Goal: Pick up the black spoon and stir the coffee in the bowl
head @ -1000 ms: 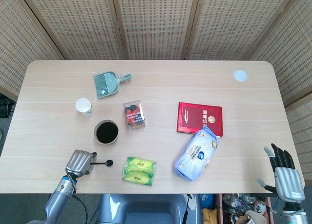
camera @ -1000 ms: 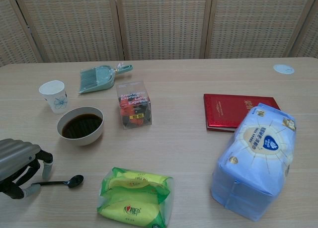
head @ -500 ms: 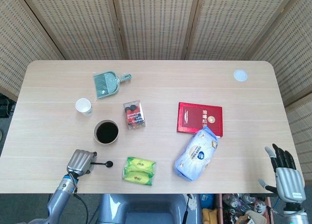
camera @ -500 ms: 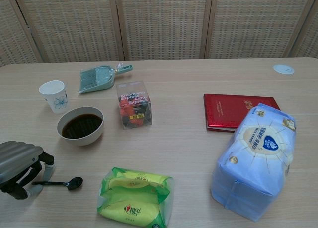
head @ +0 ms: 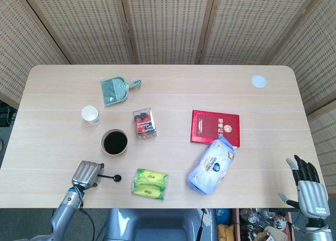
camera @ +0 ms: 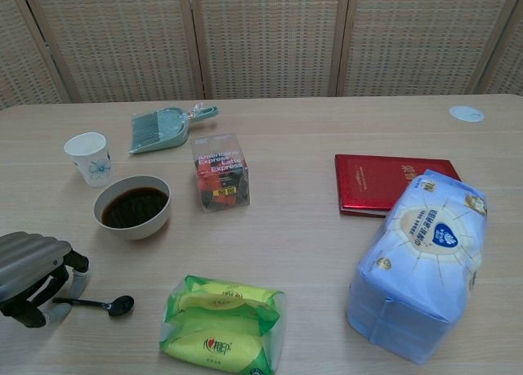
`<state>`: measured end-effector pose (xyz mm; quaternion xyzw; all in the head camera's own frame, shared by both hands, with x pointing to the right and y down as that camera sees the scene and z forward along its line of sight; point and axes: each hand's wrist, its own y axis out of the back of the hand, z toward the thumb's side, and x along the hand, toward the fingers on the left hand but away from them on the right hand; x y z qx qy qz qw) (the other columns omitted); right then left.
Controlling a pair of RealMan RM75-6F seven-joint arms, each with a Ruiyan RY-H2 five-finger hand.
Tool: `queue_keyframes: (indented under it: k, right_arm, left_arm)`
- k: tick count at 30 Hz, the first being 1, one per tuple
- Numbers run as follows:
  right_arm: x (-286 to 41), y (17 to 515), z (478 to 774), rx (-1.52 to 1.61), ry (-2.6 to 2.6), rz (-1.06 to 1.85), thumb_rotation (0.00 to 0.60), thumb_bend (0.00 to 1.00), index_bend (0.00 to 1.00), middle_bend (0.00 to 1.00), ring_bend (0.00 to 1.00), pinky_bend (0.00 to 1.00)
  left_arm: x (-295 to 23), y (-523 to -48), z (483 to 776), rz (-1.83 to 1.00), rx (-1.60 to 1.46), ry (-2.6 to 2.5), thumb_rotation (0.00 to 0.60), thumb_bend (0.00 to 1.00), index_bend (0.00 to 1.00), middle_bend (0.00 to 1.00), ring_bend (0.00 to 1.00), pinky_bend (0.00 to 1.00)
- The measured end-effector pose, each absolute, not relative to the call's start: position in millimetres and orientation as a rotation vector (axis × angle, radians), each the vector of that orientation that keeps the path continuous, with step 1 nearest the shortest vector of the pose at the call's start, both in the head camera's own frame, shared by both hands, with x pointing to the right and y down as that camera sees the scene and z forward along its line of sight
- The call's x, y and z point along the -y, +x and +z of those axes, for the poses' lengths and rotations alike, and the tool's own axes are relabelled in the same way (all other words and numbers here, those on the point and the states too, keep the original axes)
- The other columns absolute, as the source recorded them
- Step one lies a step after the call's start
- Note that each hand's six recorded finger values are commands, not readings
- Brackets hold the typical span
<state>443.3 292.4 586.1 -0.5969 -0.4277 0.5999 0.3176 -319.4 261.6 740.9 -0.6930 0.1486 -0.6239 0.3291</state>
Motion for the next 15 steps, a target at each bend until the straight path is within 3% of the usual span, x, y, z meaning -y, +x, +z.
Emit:
queue_keyframes:
  k: [15]
  right_arm:
    - [-293,443,584,1.130,-1.567,1.574,0.600,0.24,0.08,0.03,0.00,0.00]
  left_arm:
    - [-247,-333,727,-1.622,-0.404,-1.763,0.600,0.37,0.61,0.81,0.72,0.71]
